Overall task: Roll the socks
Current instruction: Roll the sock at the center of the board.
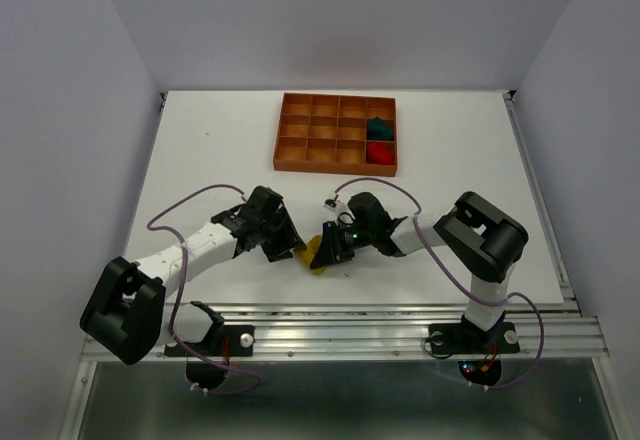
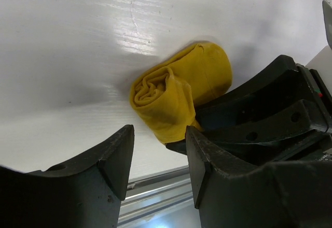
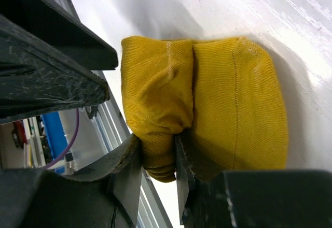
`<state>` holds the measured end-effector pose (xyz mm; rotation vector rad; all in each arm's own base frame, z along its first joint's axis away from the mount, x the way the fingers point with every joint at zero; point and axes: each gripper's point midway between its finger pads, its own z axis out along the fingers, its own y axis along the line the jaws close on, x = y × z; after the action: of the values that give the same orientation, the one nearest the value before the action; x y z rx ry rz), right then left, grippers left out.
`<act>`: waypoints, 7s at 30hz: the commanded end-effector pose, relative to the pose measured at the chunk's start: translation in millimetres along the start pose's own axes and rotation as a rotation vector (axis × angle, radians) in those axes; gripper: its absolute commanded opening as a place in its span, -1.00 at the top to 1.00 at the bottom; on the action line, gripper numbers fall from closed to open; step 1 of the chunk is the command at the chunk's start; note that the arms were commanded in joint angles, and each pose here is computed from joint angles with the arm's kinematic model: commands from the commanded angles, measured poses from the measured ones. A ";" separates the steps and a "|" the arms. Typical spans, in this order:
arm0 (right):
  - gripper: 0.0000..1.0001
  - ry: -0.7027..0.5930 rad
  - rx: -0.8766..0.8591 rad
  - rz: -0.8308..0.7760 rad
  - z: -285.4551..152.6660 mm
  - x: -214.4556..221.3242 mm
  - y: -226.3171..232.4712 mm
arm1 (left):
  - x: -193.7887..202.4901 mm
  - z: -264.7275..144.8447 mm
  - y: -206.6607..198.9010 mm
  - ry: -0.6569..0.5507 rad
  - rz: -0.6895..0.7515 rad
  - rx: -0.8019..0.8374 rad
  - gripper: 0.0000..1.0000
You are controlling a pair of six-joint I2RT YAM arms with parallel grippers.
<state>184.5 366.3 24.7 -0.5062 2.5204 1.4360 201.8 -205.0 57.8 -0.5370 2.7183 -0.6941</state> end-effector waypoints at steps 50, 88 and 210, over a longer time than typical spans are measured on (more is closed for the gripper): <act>-0.24 -0.181 0.434 -0.602 -65.8 -30.0 29.7 | 24.2 39.9 26.7 0.085 0.064 -0.267 1.00; -0.23 -0.155 0.617 -0.877 -19.4 -13.1 42.6 | 31.5 43.1 24.1 0.128 0.068 -0.250 1.00; -0.18 -0.198 0.383 -0.399 -85.8 -50.6 -3.6 | -0.2 49.6 -8.9 0.003 0.222 -0.349 1.00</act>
<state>228.1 292.3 57.8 -0.6087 2.4381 0.8563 240.7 -263.4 36.7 -0.3269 2.7811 -0.3936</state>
